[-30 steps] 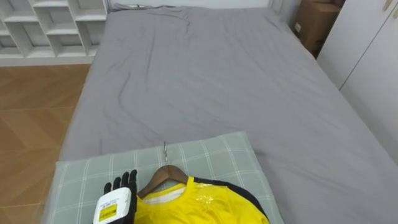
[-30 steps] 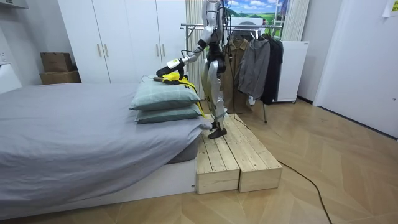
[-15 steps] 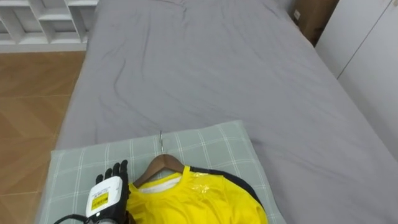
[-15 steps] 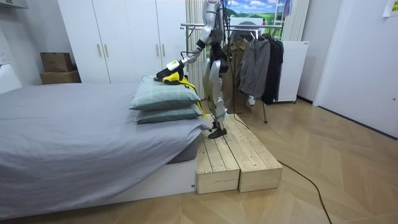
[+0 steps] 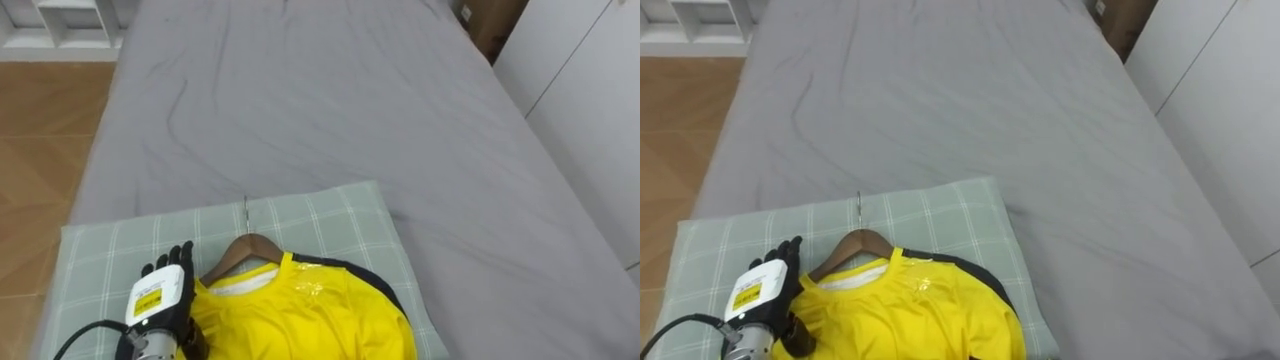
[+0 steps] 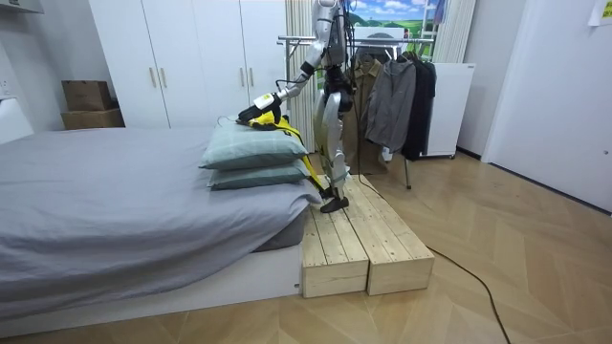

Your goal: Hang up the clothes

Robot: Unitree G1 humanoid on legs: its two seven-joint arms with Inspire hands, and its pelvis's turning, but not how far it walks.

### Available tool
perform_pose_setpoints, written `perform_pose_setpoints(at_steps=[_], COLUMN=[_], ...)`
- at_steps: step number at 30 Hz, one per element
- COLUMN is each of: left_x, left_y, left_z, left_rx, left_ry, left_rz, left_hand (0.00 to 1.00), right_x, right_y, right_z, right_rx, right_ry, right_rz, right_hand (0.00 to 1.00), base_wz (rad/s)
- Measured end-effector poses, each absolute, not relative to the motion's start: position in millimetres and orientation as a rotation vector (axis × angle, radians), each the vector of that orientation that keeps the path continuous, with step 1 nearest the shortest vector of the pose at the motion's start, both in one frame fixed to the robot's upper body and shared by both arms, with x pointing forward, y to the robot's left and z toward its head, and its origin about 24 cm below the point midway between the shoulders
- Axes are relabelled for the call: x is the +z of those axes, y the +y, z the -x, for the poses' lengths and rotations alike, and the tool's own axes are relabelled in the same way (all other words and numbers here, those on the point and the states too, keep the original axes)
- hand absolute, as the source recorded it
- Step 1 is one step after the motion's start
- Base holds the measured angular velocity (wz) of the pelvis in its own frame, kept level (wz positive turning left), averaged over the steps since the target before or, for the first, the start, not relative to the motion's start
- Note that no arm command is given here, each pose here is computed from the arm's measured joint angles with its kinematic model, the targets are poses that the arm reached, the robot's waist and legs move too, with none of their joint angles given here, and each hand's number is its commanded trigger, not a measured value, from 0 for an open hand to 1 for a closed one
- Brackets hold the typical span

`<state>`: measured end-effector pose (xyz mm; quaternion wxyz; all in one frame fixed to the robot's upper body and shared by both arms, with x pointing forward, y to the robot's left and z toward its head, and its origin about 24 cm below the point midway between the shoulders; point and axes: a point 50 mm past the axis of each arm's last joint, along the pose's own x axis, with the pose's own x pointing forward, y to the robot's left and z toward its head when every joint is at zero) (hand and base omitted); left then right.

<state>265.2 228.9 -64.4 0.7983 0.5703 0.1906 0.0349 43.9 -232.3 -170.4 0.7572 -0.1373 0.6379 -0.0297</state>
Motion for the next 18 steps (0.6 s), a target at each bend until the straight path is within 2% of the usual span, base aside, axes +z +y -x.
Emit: perform_pose_setpoints(at_steps=[18], left_x=[-58.1], left_y=[234.0], left_z=[-274.7], left_rx=[0.031], left_ry=[0.432], left_rz=[-1.246], left_hand=[0.0], right_x=[-169.8], right_y=[-233.1], right_z=[-47.4], right_rx=[-0.068], right_ry=[1.38], right_rz=[0.31], right_hand=[0.0], base_wz=[-0.01])
